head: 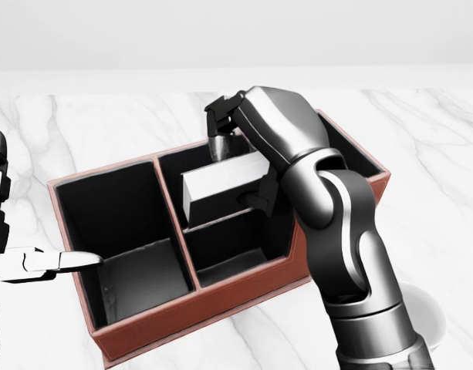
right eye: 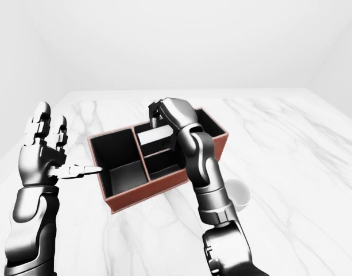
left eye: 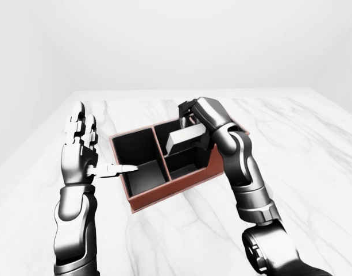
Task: Pick up the book and place it in the front compartment of the caddy.
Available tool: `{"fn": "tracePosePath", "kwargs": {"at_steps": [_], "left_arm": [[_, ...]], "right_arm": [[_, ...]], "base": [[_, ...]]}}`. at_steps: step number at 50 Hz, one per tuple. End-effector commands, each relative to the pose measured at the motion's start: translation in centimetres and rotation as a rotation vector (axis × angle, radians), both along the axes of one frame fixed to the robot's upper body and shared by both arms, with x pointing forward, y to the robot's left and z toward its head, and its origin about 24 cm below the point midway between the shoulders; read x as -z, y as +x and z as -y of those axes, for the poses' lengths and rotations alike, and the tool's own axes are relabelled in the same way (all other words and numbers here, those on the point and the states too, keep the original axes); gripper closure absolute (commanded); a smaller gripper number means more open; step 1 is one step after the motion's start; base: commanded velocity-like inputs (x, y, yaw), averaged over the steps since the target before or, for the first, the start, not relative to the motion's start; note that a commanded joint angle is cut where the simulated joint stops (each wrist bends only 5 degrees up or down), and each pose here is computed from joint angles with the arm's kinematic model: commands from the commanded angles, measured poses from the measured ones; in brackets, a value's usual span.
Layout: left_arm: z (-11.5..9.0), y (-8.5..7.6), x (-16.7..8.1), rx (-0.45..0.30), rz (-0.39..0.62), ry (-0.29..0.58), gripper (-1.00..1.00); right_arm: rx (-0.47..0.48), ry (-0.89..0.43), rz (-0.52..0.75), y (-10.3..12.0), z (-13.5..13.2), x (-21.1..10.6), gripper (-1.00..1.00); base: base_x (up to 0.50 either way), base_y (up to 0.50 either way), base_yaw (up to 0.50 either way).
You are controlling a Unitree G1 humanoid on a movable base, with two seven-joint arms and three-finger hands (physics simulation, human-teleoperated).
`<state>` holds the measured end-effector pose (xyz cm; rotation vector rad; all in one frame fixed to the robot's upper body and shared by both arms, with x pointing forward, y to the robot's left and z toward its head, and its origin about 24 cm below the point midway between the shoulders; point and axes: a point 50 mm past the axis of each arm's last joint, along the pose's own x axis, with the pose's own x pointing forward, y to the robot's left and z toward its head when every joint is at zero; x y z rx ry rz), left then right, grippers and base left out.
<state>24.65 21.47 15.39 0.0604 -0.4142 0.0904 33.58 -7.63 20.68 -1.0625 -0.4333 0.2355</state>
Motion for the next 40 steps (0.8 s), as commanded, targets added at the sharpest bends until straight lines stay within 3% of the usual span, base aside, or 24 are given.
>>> {"fn": "tracePosePath", "kwargs": {"at_steps": [1,40], "left_arm": [[0.0,0.0,0.0,0.000,-0.001,0.000,-1.00],[-0.2,0.1,0.0,-0.003,-0.003,-0.003,-1.00]], "right_arm": [[0.026,0.001,0.050,1.2,0.0,-0.8,1.00],[0.064,-0.002,0.029,4.5,-0.9,0.4,1.00]], "base": [[0.00,0.00,0.00],[0.00,0.00,0.00]]}}
